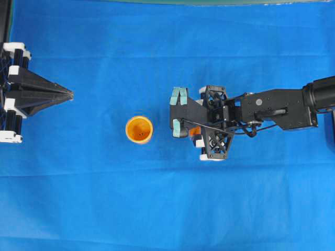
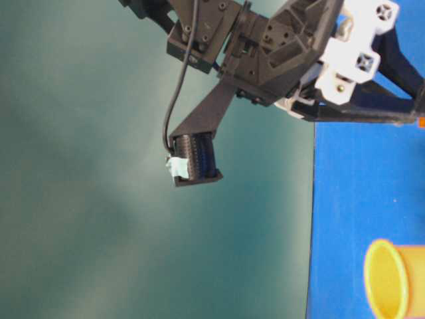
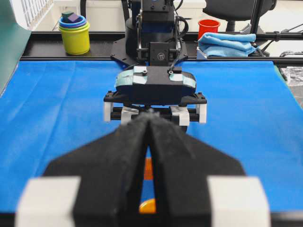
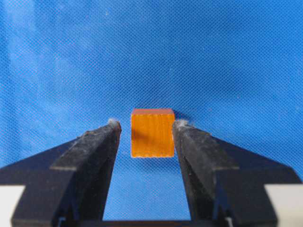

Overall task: Move the block forward with right arm.
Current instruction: 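Lower the right gripper around the orange cube and close on it, then lift the held cube and pull the right gripper back rightward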

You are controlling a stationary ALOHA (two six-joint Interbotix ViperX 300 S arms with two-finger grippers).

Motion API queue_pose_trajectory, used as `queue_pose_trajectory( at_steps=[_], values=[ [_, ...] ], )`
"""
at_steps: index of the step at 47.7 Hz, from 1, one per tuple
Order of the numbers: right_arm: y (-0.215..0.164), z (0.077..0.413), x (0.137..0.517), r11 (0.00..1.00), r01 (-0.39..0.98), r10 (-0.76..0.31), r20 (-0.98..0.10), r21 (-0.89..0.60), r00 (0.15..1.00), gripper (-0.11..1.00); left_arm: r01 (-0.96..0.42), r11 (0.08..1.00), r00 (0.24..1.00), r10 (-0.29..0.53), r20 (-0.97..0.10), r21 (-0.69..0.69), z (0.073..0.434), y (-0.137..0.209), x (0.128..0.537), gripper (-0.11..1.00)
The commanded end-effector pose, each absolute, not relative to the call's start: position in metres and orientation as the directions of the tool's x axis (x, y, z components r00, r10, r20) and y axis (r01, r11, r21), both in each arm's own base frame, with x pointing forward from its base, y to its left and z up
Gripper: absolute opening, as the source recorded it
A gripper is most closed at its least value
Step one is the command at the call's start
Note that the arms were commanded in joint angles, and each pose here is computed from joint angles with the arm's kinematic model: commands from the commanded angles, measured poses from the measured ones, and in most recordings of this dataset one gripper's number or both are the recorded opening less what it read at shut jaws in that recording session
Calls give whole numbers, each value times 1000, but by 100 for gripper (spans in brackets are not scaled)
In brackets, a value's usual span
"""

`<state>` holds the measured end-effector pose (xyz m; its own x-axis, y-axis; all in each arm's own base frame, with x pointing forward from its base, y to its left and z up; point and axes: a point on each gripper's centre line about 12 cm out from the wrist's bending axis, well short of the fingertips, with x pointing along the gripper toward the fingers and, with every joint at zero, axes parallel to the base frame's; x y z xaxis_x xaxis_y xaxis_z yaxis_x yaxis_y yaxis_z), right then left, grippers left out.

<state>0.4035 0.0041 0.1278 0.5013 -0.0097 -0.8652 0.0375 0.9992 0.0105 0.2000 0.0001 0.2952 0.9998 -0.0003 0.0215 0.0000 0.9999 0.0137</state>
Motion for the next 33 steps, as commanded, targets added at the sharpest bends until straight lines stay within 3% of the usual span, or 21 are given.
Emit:
queue_pose_trajectory(
  at_steps=[1,33],
  values=[
    [2,138,408,999,37,-13,-847,8,532,57,-6,1000,999,5,52,18,308,1,202,1],
    [3,113,404,999,40,-9,-858,13,513,55,-18,1000,998,17,55,18,309,4,202,1]
  ],
)
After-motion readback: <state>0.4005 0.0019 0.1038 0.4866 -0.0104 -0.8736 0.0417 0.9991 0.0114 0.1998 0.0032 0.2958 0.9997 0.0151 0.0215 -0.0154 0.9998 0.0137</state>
